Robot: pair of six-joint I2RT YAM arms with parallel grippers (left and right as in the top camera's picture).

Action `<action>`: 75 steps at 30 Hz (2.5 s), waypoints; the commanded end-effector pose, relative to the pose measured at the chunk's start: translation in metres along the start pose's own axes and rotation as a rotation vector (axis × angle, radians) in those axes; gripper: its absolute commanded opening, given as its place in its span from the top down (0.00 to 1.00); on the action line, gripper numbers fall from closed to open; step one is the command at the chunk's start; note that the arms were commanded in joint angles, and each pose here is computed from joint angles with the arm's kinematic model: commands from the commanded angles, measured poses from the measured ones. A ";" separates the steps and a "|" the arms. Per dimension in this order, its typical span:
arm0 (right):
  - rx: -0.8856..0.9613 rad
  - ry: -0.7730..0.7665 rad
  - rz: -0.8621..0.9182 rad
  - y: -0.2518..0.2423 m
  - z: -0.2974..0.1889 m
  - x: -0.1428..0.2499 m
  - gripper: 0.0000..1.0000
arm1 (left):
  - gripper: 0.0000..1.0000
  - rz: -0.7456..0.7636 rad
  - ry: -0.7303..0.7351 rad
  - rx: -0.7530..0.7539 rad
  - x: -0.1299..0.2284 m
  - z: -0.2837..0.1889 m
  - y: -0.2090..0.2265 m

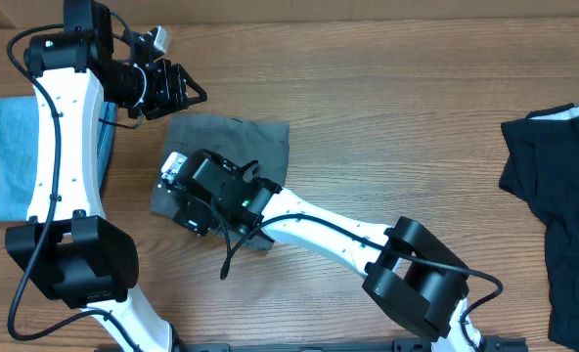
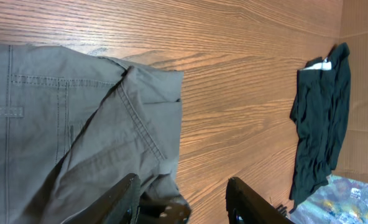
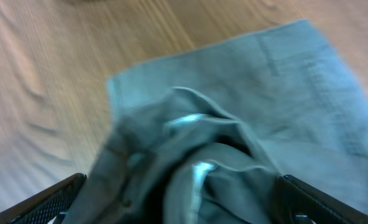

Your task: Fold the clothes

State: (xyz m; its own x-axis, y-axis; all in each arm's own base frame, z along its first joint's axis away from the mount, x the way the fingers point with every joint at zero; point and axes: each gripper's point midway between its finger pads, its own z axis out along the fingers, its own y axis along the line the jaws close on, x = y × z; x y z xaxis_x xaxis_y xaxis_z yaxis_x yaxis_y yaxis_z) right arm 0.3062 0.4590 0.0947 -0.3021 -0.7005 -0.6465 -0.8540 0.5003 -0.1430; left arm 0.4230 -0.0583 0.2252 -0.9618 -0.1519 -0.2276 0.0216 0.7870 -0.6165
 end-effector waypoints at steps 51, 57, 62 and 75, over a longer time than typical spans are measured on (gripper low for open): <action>0.551 0.269 1.390 -0.302 -0.308 0.212 0.00 | 0.57 0.176 0.304 -0.519 0.110 0.066 -0.054; 0.551 0.269 1.390 -0.302 -0.308 0.212 0.00 | 0.46 0.150 0.300 -0.663 0.118 0.069 -0.035; 0.551 0.269 1.390 -0.302 -0.308 0.212 0.00 | 0.46 0.141 0.335 -0.707 0.129 0.083 -0.016; 0.551 0.269 1.390 -0.302 -0.308 0.212 0.00 | 0.86 0.153 0.331 -0.790 0.135 0.103 0.021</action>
State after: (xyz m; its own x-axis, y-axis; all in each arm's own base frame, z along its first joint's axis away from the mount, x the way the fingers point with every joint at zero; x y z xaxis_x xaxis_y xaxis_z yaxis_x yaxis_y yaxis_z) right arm 0.3688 0.0025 0.2335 -0.8281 0.4281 -0.3619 0.4022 0.9035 0.1484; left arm 0.3179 -0.1340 0.0996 -0.9944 0.0770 0.0726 0.0827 0.9934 0.0792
